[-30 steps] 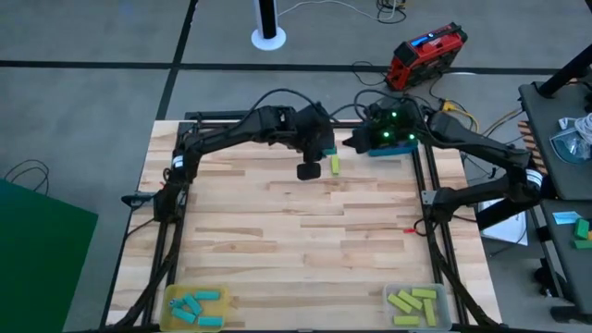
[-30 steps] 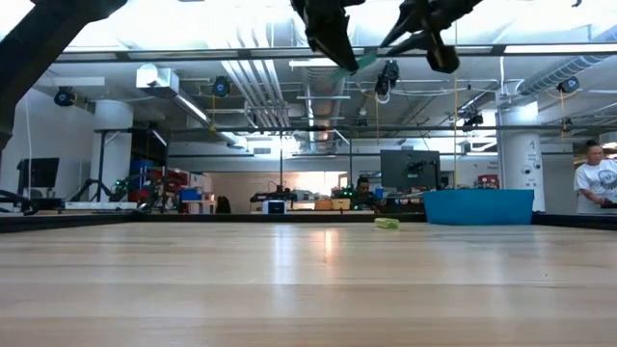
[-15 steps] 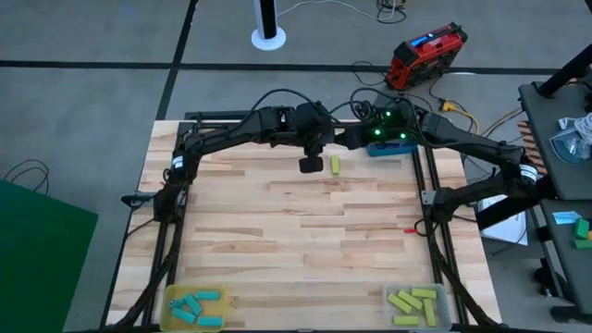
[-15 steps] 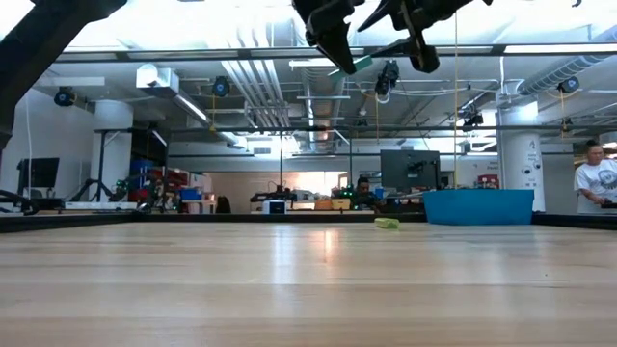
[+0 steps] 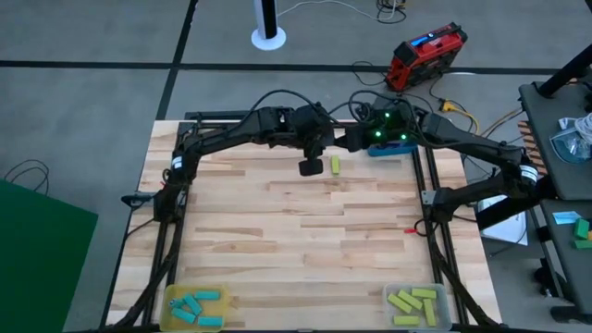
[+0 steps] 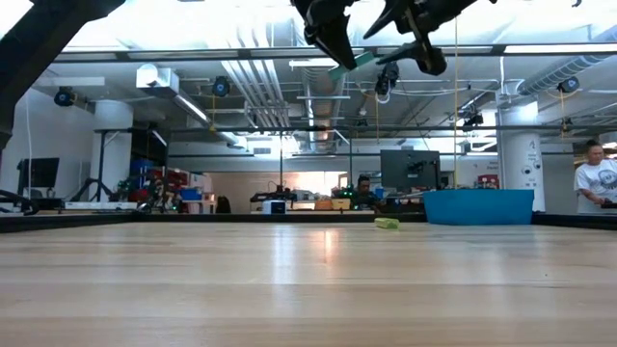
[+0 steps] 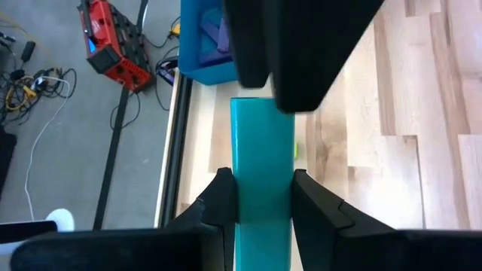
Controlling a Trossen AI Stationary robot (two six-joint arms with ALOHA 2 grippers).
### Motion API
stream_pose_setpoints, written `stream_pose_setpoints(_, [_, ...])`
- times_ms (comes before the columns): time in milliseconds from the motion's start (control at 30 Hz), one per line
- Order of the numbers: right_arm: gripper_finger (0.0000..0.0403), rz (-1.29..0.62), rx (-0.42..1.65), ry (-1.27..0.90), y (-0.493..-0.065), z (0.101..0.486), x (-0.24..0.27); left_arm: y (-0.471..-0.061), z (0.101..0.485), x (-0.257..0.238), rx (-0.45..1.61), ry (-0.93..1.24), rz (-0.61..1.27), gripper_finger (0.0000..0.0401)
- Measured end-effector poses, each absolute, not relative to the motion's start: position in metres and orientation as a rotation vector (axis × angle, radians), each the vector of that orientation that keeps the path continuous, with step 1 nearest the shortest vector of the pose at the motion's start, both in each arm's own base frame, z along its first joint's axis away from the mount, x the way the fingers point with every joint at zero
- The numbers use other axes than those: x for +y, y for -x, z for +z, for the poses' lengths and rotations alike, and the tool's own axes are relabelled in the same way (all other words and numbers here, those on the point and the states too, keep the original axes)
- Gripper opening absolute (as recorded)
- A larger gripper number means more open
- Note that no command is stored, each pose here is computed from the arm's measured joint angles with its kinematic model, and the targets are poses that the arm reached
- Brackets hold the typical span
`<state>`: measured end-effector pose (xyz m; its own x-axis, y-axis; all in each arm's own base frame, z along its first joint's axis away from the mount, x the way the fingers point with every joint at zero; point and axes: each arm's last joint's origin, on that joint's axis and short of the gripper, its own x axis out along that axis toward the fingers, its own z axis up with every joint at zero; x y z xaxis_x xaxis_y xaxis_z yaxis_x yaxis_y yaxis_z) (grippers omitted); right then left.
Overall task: Sort blocks
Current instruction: Put the light blue block into the yellow bin
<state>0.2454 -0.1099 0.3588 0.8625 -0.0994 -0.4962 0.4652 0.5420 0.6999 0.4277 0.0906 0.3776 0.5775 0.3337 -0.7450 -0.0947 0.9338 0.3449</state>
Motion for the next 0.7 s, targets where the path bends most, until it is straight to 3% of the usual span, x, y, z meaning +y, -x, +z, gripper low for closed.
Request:
stream_pose_setpoints(467, [0.0214, -0.344, 0.399, -0.932, -0.25, 0.361, -0.107, -0.432, 0.385, 0.077, 0.854, -0.297, 0.235, 0.0071])
stream_pose_setpoints(700, [0.0187, -0.326, 0.418, -0.927, -0.256, 0.358, -0.101, -0.434, 0.391, 0.075, 0.799, -0.281, 0.248, 0.0071])
